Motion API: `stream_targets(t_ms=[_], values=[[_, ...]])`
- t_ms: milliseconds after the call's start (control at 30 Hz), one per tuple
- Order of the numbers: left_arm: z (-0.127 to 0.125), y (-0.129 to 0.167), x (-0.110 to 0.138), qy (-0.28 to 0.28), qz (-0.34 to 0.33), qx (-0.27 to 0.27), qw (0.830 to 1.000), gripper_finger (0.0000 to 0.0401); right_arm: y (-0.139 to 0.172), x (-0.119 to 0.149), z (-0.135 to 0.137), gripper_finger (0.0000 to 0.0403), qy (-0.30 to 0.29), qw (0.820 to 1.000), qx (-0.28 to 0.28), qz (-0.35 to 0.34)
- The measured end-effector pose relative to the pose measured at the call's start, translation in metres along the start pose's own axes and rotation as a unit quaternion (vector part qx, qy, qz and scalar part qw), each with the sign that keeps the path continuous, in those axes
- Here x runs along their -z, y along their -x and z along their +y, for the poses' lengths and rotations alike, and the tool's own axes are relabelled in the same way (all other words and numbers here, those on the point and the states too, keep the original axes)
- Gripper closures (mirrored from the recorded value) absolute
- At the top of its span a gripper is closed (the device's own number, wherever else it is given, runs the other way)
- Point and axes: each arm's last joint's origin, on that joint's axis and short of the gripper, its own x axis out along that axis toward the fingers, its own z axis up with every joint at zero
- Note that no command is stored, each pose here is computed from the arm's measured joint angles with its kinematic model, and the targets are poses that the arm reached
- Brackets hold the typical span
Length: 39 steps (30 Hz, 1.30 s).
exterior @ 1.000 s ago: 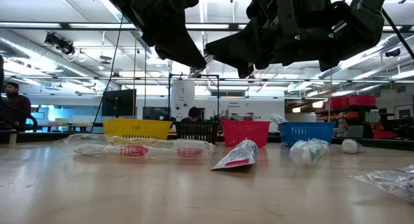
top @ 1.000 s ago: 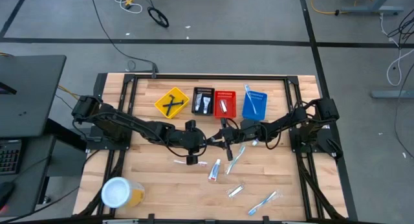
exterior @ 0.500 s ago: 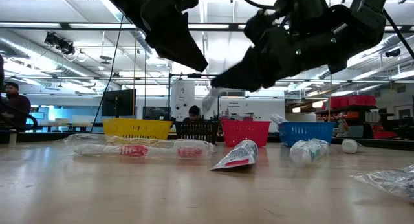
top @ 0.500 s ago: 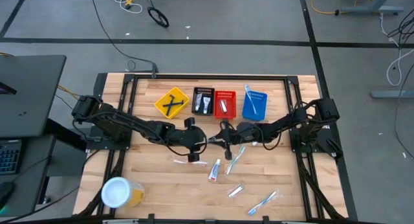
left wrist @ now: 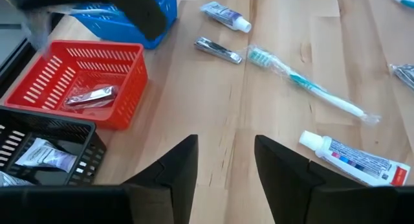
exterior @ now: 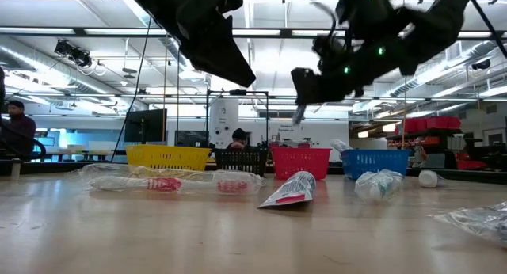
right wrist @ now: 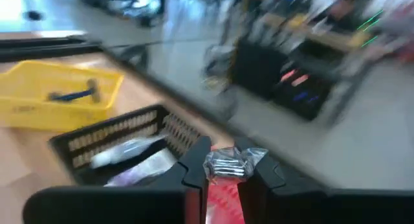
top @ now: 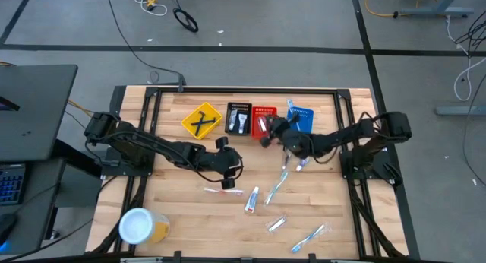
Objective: Pick & Place Travel size toiletries
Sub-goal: Put the silver nail cutter into the red basket, then put the green toothbrush into the blue basket
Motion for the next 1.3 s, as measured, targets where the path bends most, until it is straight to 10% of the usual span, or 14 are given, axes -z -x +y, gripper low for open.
stream_targets(t_ms=[833, 1067, 1300], values=[[0.000, 0.000, 0.000, 0.002, 0.001, 0.004, 1.000, 0.0243, -0.050, 0.017, -0.037, 0.0266, 0.001, 0.997, -0.077, 0.033], [0.000, 0.000, 0.000, 0.002, 0.002, 0.004, 1.000, 0.0242, -0.021, -0.001, -0.011, 0.0265, 0.041, 0.977, -0.209, -0.007], [0.000, 0.000, 0.000, 0.004, 0.001, 0.004, 1.000, 0.0245, 0.026, 0.000, 0.000, 0.0265, 0.097, 0.928, -0.347, 0.096]])
